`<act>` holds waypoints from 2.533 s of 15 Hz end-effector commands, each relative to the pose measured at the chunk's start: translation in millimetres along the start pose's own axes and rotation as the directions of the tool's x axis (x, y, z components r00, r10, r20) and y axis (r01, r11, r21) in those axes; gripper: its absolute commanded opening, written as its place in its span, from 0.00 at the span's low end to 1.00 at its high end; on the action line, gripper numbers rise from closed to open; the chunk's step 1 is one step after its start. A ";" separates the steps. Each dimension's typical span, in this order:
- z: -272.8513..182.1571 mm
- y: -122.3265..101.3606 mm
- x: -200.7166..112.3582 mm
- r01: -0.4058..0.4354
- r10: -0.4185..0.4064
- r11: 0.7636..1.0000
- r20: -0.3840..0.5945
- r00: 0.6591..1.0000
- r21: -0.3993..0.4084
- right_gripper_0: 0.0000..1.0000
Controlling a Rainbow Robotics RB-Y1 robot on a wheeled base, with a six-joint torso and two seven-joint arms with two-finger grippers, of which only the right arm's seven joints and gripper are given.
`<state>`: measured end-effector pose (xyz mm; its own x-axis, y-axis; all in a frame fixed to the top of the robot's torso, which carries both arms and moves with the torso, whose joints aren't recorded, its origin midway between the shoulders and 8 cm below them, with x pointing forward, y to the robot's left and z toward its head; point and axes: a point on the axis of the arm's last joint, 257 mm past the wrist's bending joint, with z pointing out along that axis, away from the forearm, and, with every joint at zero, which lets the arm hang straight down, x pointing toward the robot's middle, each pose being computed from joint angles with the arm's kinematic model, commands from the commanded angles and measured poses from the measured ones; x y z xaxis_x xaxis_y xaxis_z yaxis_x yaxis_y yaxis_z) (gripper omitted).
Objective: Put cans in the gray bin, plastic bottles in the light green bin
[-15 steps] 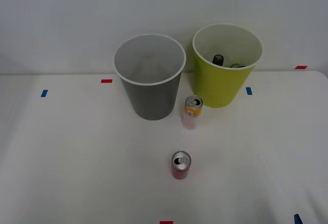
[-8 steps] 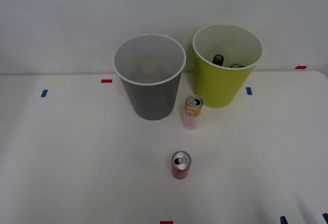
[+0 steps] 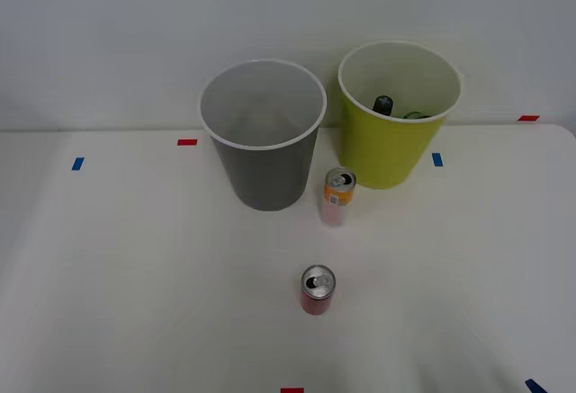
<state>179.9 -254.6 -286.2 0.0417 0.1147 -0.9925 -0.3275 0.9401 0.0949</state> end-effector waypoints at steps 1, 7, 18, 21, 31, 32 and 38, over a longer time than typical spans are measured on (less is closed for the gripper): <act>8.6 19.4 -1.7 -0.001 0.002 0.998 0.017 1.000 -0.069 1.00; 39.4 59.3 -4.7 0.025 -0.009 0.981 0.081 0.997 -0.192 1.00; 124.1 104.0 4.0 -0.020 0.053 0.941 0.088 0.995 -0.339 0.97; 136.7 107.6 14.2 0.008 0.036 0.920 0.105 0.994 -0.392 0.95; 177.4 134.8 9.4 0.116 -0.047 0.888 0.164 0.985 -0.445 0.94; 180.7 134.4 11.6 0.126 -0.061 0.887 0.157 0.986 -0.445 0.94; 193.4 122.8 21.8 0.172 -0.130 0.884 0.125 0.984 -0.434 0.94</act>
<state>322.3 -73.8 -280.4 0.2014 0.0390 -0.9787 -0.6909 0.7139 -0.1138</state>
